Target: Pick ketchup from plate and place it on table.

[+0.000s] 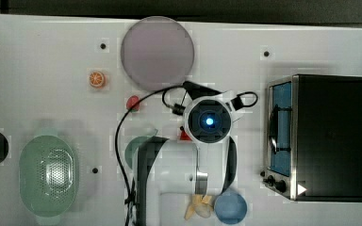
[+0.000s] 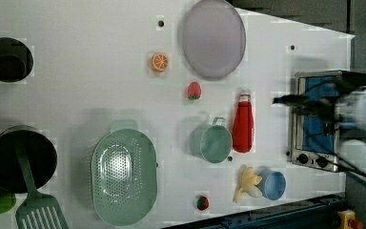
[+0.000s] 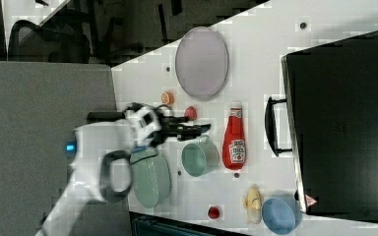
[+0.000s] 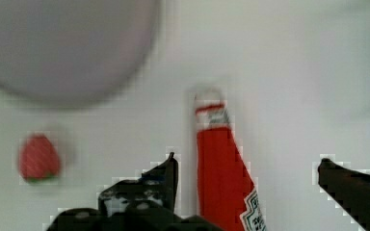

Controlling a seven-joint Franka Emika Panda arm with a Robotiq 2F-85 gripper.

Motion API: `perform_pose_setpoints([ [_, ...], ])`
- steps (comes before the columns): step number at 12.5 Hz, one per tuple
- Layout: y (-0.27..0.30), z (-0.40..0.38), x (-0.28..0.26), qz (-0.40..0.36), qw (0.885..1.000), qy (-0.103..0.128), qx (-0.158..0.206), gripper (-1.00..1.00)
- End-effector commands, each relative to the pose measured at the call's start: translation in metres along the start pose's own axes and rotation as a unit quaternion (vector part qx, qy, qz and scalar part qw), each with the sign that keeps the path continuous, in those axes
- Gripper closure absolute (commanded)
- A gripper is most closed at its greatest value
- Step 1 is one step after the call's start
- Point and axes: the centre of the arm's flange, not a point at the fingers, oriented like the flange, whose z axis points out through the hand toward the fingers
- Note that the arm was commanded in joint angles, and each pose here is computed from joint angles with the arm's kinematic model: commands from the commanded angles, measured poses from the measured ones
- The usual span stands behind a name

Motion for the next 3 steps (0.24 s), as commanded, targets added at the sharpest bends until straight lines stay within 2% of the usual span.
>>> perform_pose_setpoints([
  [1, -0.002, -0.091, 0.012, 0.146, 0.989, 0.014, -0.002, -1.0],
  [3, -0.001, -0.143, 0.008, 0.18, 0.983, -0.012, -0.021, -1.0],
])
